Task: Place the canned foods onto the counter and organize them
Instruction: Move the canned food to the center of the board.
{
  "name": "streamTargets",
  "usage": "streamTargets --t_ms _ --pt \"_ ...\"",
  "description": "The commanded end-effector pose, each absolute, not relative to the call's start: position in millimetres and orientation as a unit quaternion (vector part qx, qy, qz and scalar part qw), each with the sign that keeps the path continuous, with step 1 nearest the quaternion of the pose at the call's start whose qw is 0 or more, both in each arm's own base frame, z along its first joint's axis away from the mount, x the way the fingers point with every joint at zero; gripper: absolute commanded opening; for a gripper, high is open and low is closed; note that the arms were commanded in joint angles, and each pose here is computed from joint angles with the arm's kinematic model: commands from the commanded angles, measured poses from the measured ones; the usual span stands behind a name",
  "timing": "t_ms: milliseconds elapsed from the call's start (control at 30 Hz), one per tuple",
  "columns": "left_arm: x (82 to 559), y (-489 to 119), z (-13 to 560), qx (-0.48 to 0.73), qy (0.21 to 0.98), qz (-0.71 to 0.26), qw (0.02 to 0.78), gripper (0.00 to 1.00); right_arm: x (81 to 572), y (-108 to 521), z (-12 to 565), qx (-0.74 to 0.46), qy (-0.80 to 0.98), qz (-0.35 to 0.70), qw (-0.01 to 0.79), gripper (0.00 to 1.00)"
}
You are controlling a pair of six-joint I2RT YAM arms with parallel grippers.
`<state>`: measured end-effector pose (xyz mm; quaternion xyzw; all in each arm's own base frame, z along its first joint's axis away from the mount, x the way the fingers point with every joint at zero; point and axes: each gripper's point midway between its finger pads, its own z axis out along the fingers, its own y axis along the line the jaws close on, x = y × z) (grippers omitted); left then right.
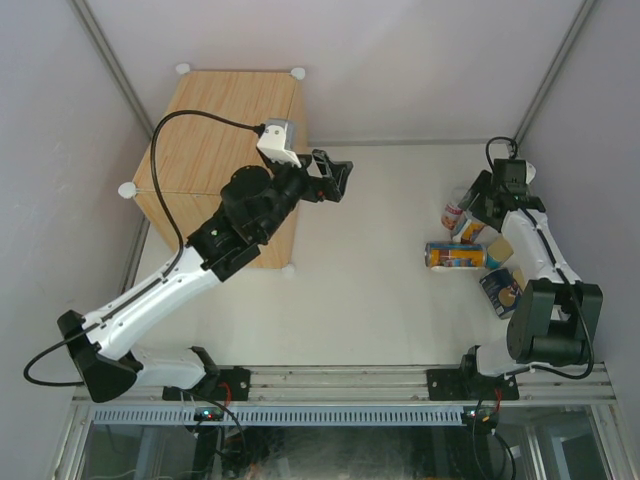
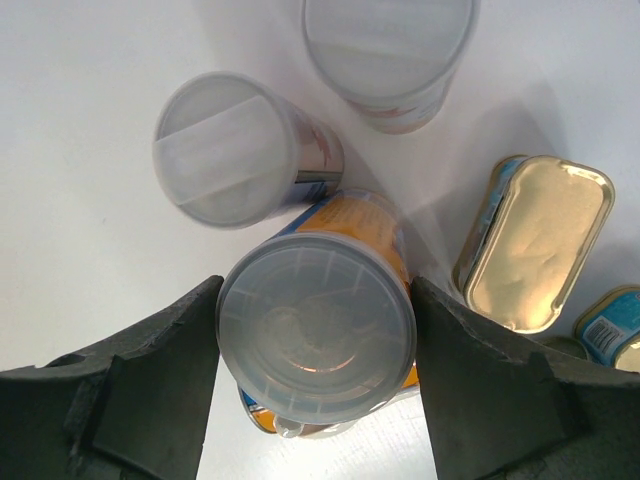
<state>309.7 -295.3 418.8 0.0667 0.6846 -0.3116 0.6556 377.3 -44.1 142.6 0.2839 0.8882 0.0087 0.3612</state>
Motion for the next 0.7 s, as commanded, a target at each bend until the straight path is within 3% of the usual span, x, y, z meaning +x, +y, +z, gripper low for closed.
streamTargets --t_ms 0,667 --pt "304.7 -284.7 440.3 0.05 0.66 -0.328 0.674 0.96 406.7 -36.5 203.7 0.27 0.851 0.039 0.448 0.0" --pt "295.2 -269.2 433.9 0.044 0.665 -0.32 0.674 0.96 409.2 34.2 179.1 0.216 0.882 0.074 0.411 0.0"
